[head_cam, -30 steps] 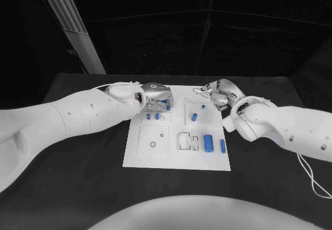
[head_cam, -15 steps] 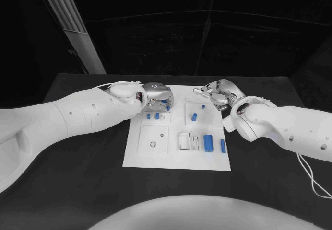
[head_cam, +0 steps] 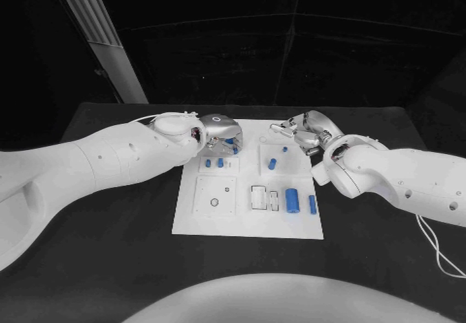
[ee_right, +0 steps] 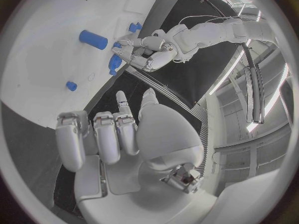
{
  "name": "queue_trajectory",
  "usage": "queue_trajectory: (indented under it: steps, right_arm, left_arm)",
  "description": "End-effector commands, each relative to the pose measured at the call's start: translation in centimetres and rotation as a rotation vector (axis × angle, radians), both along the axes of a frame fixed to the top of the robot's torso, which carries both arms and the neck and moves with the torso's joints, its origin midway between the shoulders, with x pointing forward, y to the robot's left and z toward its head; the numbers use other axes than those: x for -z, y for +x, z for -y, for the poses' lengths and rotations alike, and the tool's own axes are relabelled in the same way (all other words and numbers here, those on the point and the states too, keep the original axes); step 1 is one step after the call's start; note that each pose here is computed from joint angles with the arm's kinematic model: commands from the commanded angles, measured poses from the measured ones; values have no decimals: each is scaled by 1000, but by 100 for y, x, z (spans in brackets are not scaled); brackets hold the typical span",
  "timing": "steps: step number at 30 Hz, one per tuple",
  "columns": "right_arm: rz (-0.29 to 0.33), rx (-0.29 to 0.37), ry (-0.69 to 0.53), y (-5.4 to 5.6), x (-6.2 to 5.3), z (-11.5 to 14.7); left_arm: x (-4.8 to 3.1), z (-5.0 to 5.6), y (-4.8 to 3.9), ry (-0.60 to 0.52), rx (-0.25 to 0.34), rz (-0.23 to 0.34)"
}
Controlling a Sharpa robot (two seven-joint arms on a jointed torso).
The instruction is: Assemble the parts on the task board
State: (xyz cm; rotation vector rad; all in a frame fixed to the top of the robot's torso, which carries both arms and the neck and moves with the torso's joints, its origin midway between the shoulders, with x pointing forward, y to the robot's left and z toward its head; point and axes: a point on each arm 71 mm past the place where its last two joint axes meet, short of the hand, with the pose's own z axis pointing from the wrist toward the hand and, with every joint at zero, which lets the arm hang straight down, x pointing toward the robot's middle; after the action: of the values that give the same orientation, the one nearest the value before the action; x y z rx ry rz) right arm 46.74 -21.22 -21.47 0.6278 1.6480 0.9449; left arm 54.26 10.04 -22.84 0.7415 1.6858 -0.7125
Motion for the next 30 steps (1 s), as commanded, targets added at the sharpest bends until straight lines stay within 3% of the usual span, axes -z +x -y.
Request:
queue_trajectory:
  steps: [1, 6, 13, 20, 30]
  right_arm:
    - [1, -11, 0, -3, -10, -18]
    - [2, -10, -1, -2, -10, -15]
    - [3, -7, -1, 0, -10, -4]
    - [3, -7, -2, 4, -8, -2]
    - [2, -5, -3, 7, -5, 9]
  left_arm:
    - [70, -36, -3, 44, -13, -37]
    - [49, -35, -6, 22, 3, -14]
    - [-30, -35, -40, -56, 64, 75]
    - [-95, -111, -63, -103, 88, 130]
    - [-340, -274, -88, -159, 92, 180]
